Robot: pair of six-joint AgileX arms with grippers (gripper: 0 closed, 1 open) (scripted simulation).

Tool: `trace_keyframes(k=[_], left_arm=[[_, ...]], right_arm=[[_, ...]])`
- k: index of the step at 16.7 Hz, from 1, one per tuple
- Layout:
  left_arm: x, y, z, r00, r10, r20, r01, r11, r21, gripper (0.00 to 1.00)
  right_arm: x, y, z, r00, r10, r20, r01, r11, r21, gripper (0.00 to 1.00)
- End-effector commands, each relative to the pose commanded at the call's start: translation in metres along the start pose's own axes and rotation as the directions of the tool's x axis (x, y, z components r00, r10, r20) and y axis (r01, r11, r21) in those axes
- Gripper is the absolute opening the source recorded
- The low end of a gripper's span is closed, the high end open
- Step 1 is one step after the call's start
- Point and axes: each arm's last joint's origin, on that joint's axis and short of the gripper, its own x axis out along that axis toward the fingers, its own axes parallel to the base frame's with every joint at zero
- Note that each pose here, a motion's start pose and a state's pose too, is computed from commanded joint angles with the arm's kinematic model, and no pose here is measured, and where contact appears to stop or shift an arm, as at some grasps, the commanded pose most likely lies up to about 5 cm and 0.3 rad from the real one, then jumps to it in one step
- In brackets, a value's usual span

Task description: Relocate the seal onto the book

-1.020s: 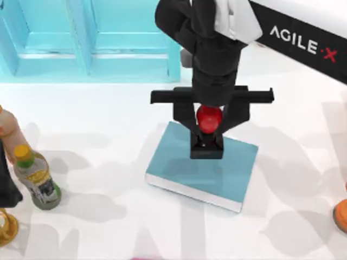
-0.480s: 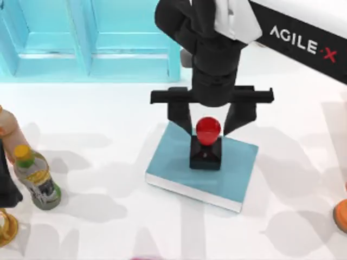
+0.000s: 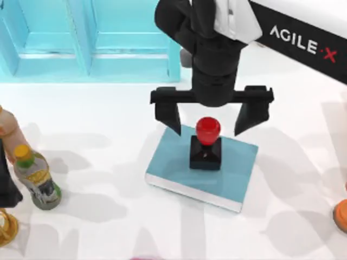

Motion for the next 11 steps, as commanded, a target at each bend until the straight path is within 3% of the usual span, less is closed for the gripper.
trace_keyframes(k=[11], left_arm=[[0.000, 0.000, 0.000, 1.000, 0.000, 0.000, 0.000, 1.000, 0.000, 1.00]], right_arm=[[-0.030, 0.000, 0.000, 1.000, 0.000, 0.000, 0.000, 1.000, 0.001, 1.00]])
